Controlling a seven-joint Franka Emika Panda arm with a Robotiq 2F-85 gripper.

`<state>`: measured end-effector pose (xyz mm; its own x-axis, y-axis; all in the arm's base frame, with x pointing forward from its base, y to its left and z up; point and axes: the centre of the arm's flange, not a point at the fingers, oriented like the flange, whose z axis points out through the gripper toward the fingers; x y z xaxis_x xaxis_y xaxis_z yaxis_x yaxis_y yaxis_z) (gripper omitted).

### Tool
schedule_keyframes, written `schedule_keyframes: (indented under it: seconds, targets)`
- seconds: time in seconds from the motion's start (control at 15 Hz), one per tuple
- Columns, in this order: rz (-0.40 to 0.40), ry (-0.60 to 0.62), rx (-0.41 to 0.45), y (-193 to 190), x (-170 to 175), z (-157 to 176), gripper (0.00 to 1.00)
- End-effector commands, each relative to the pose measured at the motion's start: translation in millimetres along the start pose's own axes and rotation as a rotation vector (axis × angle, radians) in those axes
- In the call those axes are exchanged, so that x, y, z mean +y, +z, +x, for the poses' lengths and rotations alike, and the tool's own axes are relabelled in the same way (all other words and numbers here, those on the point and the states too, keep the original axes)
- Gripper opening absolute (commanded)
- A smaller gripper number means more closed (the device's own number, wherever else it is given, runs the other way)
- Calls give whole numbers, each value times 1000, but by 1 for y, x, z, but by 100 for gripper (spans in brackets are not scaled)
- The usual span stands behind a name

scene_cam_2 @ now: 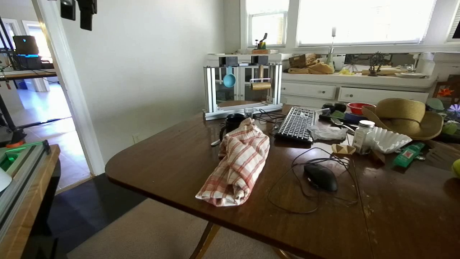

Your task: Unfold the towel on the table

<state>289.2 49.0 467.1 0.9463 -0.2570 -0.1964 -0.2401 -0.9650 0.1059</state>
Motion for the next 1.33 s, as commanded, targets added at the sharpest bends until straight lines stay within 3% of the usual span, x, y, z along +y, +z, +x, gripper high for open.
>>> schedule_keyframes:
  seconds: [0.0,0.27,0.47,0.93,1.27]
  targets:
    - [-9,145,118,33,-14,31,100]
    - [-21,175,303,77,-27,61,100]
    - [-130,36,412,95,-35,93,100]
    - [-369,-227,477,159,-48,141,100]
    - [-445,-267,581,198,-53,147,100]
